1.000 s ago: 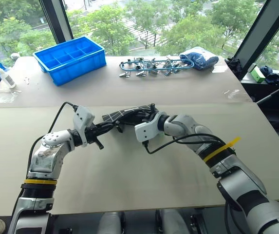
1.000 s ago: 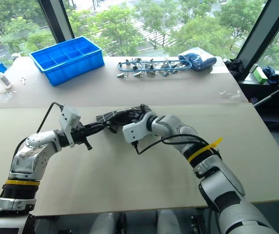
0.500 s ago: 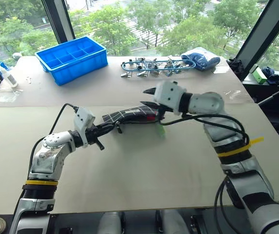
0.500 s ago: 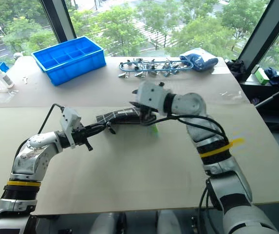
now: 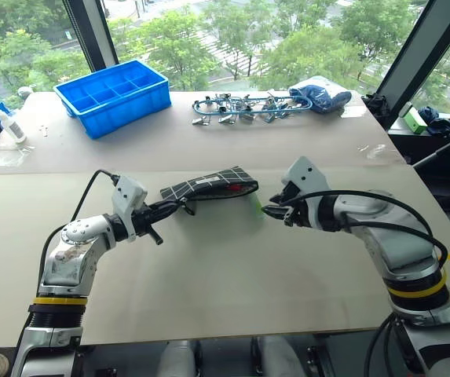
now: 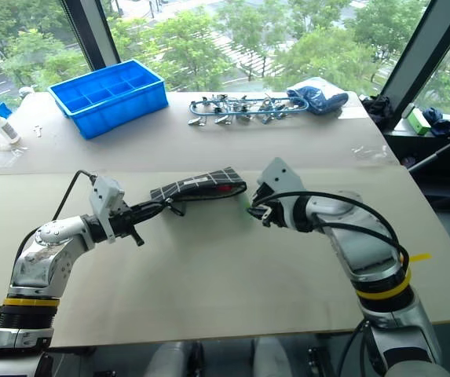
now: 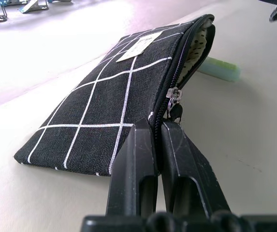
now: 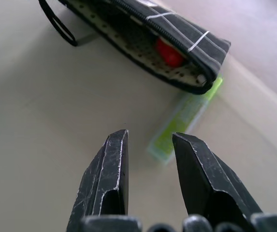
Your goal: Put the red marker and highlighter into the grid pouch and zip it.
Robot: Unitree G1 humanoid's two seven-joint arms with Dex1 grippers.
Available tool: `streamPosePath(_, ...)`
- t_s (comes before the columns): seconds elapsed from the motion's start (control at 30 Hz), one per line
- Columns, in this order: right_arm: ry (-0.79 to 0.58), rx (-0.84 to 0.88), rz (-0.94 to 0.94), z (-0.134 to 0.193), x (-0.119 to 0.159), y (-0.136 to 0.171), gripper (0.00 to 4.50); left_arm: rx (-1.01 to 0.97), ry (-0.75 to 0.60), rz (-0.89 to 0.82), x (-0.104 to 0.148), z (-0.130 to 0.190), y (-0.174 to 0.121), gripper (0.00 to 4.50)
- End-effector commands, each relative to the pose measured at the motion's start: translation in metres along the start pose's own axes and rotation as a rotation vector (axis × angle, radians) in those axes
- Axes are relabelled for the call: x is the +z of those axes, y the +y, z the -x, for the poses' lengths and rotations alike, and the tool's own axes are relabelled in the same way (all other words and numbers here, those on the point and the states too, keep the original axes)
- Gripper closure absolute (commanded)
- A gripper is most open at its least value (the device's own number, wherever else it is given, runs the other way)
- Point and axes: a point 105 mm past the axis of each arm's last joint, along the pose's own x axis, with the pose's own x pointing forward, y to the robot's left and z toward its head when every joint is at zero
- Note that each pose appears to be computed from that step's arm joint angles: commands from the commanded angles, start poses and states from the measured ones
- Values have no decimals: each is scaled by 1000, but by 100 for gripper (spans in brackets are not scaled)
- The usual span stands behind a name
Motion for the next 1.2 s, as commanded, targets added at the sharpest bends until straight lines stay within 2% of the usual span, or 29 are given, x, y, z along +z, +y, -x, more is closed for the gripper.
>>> streamPosePath(0.03,25,-103,-32,-6,2,-12,284,-2,-38,-25,13,1,-1,450)
streamPosePath(0.47,55,-216,-7,-41,0,-37,284,-1,-42,-17,12,-1,-4,450)
streamPosePath(0.57,37,-220,-24,-40,6,-40,220,5,-46,-13,12,1,-4,450)
streamPosePath(0.7,41,-182,-54,-42,7,-36,80,12,-45,-9,10,2,-4,450)
streamPosePath(0.83,41,-163,-51,-48,8,-30,80,15,-45,-8,10,2,-4,450)
streamPosePath(1.07,91,-182,-75,-62,-10,-27,80,18,-46,-9,10,3,-4,450)
streamPosePath(1.2,131,-169,-245,-68,-30,-29,80,23,-47,-13,11,3,-3,450)
